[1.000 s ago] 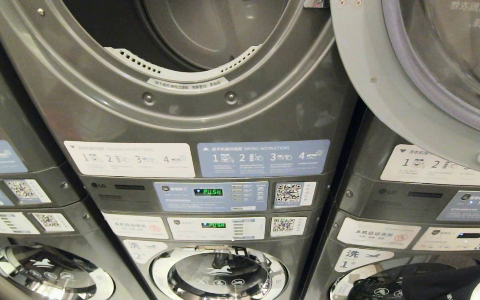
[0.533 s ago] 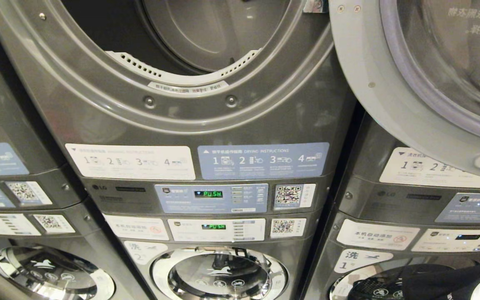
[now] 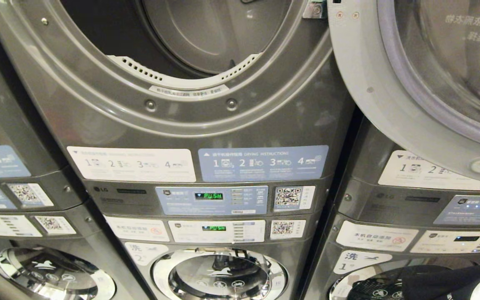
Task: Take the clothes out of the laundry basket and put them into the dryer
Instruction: Put the clothes in the dryer
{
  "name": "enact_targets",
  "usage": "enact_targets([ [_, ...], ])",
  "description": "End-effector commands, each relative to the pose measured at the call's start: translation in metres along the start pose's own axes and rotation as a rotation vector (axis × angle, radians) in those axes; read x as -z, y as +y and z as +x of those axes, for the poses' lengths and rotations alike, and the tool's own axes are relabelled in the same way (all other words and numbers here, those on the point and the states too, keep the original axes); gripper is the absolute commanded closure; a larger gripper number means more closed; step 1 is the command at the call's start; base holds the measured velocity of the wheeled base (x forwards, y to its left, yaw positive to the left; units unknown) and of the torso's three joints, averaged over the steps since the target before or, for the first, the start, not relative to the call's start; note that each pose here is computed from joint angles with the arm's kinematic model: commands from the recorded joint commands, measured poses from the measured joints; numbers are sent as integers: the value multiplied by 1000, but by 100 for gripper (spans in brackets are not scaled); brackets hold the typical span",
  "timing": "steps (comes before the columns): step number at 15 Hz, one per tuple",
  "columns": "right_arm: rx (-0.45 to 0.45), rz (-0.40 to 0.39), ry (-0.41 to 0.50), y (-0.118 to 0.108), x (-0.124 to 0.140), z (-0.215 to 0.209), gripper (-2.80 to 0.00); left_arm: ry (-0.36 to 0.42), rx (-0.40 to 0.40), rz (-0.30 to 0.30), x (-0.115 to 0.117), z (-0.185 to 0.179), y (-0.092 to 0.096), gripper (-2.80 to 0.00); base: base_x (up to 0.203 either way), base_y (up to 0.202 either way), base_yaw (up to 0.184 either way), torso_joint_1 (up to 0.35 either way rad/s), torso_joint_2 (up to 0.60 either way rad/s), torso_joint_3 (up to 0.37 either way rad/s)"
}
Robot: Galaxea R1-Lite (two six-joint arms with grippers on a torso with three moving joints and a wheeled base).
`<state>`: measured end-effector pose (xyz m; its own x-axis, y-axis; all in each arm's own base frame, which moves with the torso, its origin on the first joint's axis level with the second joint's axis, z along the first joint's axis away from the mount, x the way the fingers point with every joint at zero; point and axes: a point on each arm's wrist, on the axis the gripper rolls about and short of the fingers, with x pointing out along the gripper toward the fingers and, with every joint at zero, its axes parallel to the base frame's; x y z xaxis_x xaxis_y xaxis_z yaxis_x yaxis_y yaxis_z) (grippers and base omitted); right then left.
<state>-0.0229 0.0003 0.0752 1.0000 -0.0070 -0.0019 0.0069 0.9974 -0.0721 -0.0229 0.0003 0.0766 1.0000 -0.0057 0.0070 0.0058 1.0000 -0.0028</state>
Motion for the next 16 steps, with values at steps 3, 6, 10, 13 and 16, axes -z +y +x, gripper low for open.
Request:
enact_targets([
  [3,-1,-2,0,0,0,0,0,-1,-1,0,0,0,0,0,0,0,0,63,-115,-61],
  [6,-1,-2,0,0,0,0,0,-1,-1,0,0,0,0,0,0,0,0,59,-114,-56],
  [10,-1,-2,0,0,0,0,0,-1,-1,0,0,0,0,0,0,0,0,58,-111,-56],
  [13,-1,-3,0,0,0,0,0,-1,-1,0,0,0,0,0,0,0,0,57,-108,-58],
  [16,-1,-3,0,0,0,0,0,-1,0,0,0,0,0,0,0,0,0,63,-118,-65],
])
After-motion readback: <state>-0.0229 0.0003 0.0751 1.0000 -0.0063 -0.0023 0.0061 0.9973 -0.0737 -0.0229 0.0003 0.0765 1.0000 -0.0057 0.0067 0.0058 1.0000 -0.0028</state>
